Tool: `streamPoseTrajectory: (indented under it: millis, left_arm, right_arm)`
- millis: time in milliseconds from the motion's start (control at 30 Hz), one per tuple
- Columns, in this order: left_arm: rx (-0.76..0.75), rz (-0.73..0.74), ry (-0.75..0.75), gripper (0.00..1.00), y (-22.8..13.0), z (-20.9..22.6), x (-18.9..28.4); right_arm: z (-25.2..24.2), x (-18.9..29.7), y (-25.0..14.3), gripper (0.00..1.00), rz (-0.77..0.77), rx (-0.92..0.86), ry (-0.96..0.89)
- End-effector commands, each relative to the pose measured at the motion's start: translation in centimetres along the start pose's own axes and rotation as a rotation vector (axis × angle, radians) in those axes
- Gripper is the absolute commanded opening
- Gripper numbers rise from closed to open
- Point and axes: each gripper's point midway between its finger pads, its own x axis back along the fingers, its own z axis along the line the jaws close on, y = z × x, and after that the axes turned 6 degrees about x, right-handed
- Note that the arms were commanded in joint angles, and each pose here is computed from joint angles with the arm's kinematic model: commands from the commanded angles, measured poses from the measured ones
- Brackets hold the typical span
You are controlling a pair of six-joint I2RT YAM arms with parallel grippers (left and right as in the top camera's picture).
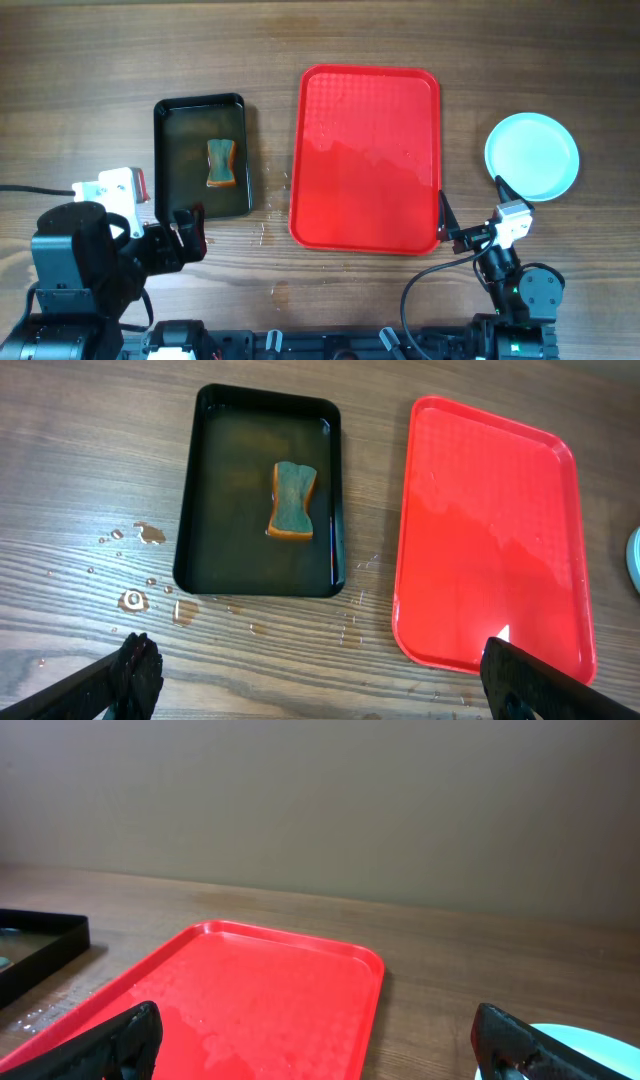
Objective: Clean dirty plates on tray and stack at the side
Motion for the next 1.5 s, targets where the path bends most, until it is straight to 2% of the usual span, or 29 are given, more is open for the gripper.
streamPoseTrajectory:
  millis: [0, 167, 267, 367, 467, 667, 867, 1033, 1267, 1467]
  left_arm:
    - [0.014, -0.017, 0.003, 1.00, 0.4, 0.0, 0.4]
    - [0.013, -0.013, 0.017, 1.00, 0.2, 0.3, 0.4]
    - [0.007, -0.137, -0.014, 1.00, 2.0, -0.1, 0.8]
    - [-0.027, -0.335, -0.167, 1.00, 4.4, -2.4, 0.9]
    - [-0.075, -0.491, -0.308, 1.00, 4.8, -4.0, 0.2]
    - [-0.137, -0.700, -0.437, 1.00, 2.3, -4.2, -2.7]
    - [-0.139, -0.825, -0.446, 1.00, 0.1, -2.7, -4.8]
    - [-0.115, -0.828, -0.401, 1.00, -0.4, -1.6, -7.1]
    - [-0.090, -0.692, -0.330, 1.00, -3.8, 0.2, -12.6]
    - [-0.088, -0.663, -0.321, 1.00, -4.3, 0.4, -13.1]
  right_arm:
    - [-0.1, 0.1, 0.3, 1.00, -0.012, 0.017, -0.009]
    - [-0.1, 0.1, 0.3, 1.00, -0.012, 0.017, -0.009]
    - [-0.1, 0.1, 0.3, 1.00, -0.012, 0.016, -0.009]
    - [-0.1, 0.1, 0.3, 1.00, -0.012, 0.017, -0.009]
    - [-0.1, 0.1, 0.3, 1.00, -0.012, 0.017, -0.009]
    - [-0.1, 0.1, 0.3, 1.00, -0.012, 0.017, -0.009]
    - [-0.1, 0.1, 0.3, 1.00, -0.012, 0.017, -0.009]
    - [-0.1, 0.1, 0.3, 1.00, -0.012, 0.017, -0.009]
    - [-0.1, 0.1, 0.3, 1.00, -0.012, 0.017, -0.009]
    - [-0.1, 0.1, 0.3, 1.00, -0.012, 0.017, -0.009]
